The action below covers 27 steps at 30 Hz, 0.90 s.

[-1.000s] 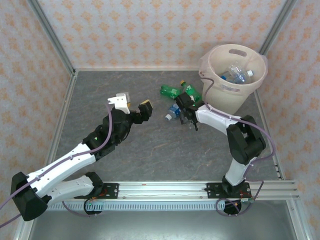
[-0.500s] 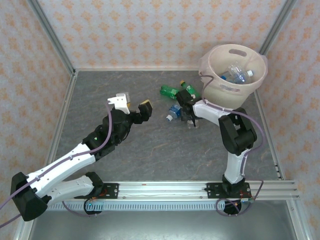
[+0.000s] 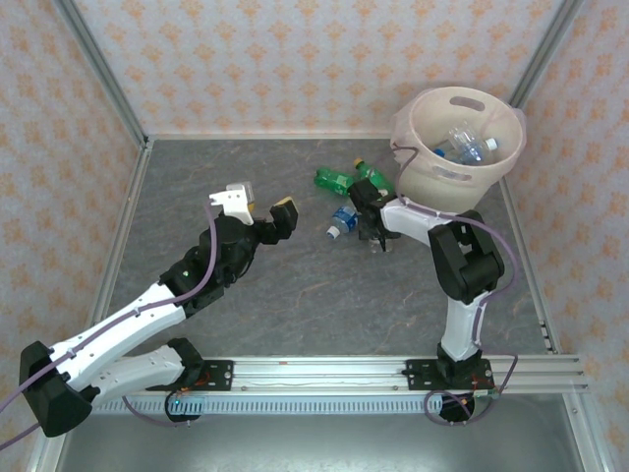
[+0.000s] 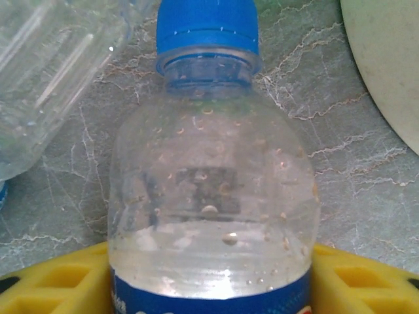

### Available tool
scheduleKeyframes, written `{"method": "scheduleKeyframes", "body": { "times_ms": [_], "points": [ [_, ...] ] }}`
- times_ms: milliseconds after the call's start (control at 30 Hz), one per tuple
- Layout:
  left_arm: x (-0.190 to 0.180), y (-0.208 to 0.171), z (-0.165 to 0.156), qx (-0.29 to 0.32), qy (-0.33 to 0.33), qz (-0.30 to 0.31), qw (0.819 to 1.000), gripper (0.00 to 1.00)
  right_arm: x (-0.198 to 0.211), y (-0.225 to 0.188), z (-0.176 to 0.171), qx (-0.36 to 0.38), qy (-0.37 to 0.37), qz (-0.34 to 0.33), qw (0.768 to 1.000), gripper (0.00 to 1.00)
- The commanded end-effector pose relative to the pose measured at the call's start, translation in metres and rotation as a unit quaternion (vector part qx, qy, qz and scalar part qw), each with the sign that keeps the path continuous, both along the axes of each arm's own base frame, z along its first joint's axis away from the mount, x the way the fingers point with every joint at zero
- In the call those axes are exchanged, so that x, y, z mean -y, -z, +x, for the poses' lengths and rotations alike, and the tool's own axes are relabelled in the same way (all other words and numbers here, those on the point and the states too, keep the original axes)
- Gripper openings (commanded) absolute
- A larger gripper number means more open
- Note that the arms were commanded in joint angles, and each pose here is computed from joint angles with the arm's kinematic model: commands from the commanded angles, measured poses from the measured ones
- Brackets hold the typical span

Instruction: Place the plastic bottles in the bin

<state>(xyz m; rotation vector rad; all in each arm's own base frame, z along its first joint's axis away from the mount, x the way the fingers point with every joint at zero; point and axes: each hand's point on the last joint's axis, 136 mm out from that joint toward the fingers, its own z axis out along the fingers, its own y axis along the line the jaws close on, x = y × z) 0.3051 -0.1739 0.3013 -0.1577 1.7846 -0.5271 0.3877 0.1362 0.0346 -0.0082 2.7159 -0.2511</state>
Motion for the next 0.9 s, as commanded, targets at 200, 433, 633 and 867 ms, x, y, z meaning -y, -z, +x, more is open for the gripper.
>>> {"method": "scheduleKeyframes", "body": {
  "times_ms": [200,433,633,867],
  "points": [
    [-0.007,-0.003,-0.002,0.000,-0.010,-0.007,1.000,0.99,0.012,-0.037,-0.003,0.042,0.041,0.018,0.998,0.50],
    [-0.003,0.000,0.000,-0.003,-0.005,-0.009,1.000,0.99,0.009,-0.093,-0.012,0.093,0.036,0.039,0.994,0.49],
    [0.003,0.001,0.003,-0.005,0.003,-0.008,1.000,0.99,0.000,-0.159,-0.014,0.155,0.012,0.069,0.985,0.49],
    [0.009,-0.002,0.006,-0.004,0.011,-0.010,1.000,0.99,-0.007,-0.254,-0.003,0.241,-0.006,0.092,0.966,0.47]
  ]
}}
